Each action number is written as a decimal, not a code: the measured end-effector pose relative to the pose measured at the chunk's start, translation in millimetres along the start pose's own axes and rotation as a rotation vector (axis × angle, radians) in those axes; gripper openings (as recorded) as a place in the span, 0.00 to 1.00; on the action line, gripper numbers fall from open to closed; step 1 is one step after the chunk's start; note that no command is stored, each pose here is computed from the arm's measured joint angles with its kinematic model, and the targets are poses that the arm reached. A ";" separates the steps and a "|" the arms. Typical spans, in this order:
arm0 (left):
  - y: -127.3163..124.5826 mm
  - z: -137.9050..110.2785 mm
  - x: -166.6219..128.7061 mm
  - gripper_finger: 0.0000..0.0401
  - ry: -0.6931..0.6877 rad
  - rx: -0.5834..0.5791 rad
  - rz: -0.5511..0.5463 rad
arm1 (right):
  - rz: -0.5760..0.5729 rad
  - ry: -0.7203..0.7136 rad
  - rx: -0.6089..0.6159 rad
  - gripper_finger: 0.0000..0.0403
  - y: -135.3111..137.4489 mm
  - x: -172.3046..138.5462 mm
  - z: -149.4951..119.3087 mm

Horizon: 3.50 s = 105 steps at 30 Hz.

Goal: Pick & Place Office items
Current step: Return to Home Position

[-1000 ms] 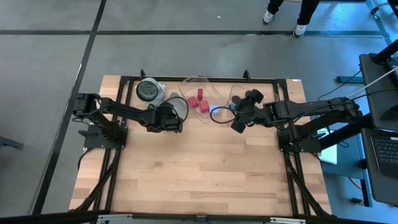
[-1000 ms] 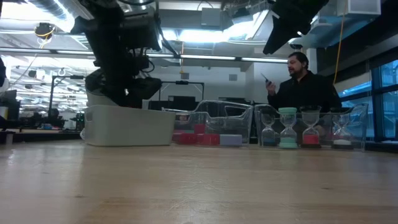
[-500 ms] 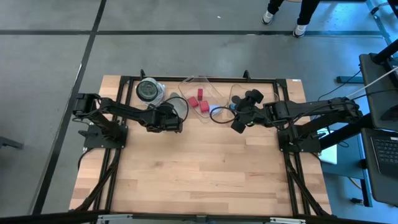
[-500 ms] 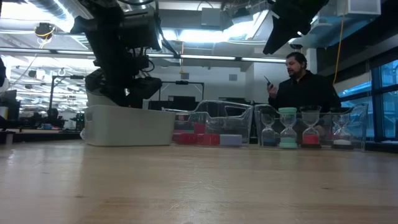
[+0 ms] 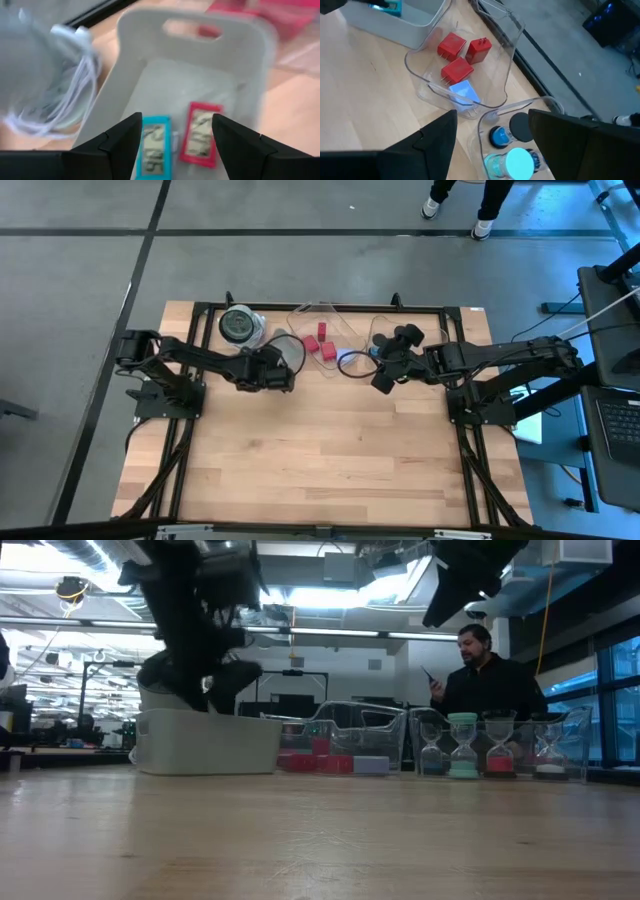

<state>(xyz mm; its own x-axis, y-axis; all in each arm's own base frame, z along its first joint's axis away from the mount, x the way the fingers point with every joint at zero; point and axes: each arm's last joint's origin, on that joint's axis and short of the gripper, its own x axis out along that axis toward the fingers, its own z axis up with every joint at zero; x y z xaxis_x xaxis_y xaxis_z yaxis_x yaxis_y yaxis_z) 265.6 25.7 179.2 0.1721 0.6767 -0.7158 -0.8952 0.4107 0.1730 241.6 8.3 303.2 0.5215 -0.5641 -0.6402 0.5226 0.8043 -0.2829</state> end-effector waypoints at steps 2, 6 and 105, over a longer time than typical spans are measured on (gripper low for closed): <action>-2.4 9.0 -9.0 0.59 -0.012 0.014 -0.042 | -0.007 -0.002 0.037 0.62 -0.2 0.0 0.0; -5.0 29.2 -36.9 0.57 -0.072 0.104 -0.136 | -0.063 -0.025 0.057 0.62 -1.9 -0.2 0.6; 116.5 -115.9 -65.8 0.55 -0.706 0.107 -1.129 | 0.716 -0.253 0.138 0.62 38.5 19.4 -90.6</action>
<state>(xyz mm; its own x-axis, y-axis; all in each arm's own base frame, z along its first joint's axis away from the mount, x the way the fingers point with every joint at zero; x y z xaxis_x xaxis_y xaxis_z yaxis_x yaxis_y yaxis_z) 102.3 -41.8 168.1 0.9957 0.0925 -0.0054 -0.0917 0.9749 -0.2031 210.7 45.2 215.1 0.8938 0.0461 -0.4461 0.0706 0.9679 0.2414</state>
